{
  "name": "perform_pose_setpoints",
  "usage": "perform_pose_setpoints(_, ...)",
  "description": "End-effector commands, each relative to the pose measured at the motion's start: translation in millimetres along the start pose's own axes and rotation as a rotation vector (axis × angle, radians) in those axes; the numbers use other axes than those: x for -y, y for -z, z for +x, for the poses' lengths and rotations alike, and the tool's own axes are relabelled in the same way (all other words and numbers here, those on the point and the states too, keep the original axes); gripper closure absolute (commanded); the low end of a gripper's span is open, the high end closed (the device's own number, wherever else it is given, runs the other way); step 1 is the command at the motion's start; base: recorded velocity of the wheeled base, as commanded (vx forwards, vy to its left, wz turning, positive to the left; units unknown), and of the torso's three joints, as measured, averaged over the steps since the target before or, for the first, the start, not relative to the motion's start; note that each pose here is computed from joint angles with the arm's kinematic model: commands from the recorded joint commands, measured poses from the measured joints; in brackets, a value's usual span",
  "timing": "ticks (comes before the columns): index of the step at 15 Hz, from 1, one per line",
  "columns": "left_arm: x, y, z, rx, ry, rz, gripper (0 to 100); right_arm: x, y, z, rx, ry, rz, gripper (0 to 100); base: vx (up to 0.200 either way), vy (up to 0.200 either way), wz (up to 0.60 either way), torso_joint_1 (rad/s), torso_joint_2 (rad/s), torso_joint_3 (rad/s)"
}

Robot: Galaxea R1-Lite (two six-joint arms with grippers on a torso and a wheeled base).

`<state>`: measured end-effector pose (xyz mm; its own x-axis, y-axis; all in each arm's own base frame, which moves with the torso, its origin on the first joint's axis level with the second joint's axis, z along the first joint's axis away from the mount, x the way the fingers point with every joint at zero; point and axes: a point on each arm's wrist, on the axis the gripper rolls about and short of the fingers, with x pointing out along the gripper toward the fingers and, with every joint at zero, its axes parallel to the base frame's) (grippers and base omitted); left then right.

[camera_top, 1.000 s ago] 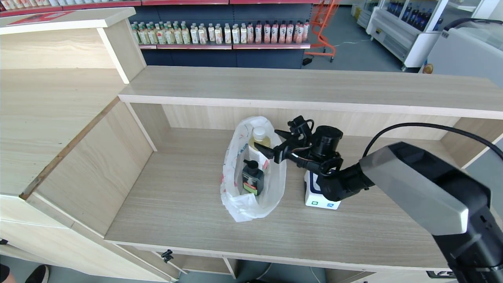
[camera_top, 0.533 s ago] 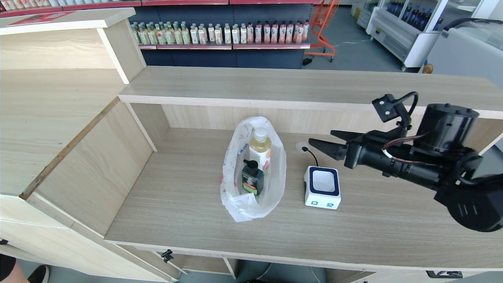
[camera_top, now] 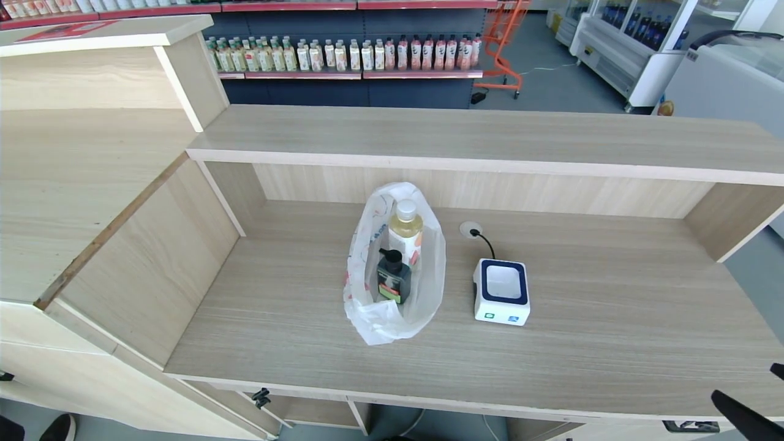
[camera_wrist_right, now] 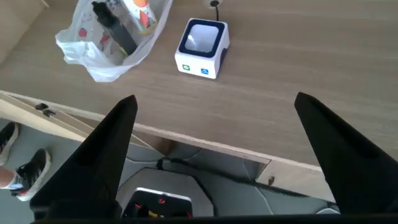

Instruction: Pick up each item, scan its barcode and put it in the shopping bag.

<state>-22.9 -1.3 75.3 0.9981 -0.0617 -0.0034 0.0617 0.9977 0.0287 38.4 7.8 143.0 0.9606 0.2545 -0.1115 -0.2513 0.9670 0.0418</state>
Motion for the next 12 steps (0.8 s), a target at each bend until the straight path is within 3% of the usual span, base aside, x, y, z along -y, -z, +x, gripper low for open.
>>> perform_pose_setpoints(1, 0.0, -0.2, 0.1, -0.001, 0.0, 0.0, 0, -5.9, 71.4, -53.2, 0.135, 0.226, -0.065, 0, 0.0, 0.0, 0.0, 0.0, 0.0, 0.0)
perform_pose_setpoints(6, 0.0, -0.2, 0.1, -0.001, 0.0, 0.0, 0, -5.9, 72.0, -53.4, 0.132, 0.235, -0.076, 0, 0.0, 0.0, 0.0, 0.0, 0.0, 0.0)
perform_pose_setpoints(7, 0.0, -0.2, 0.1, -0.001, 0.0, 0.0, 0, -5.8, 72.6, -53.3, 0.126, 0.239, -0.073, 100, 0.0, 0.0, 0.0, 0.0, 0.0, 0.0)
perform_pose_setpoints(12, 0.0, -0.2, 0.1, -0.001, 0.0, 0.0, 0, -5.7, 72.8, -53.3, 0.126, 0.242, -0.065, 100, 0.0, 0.0, 0.0, 0.0, 0.0, 0.0)
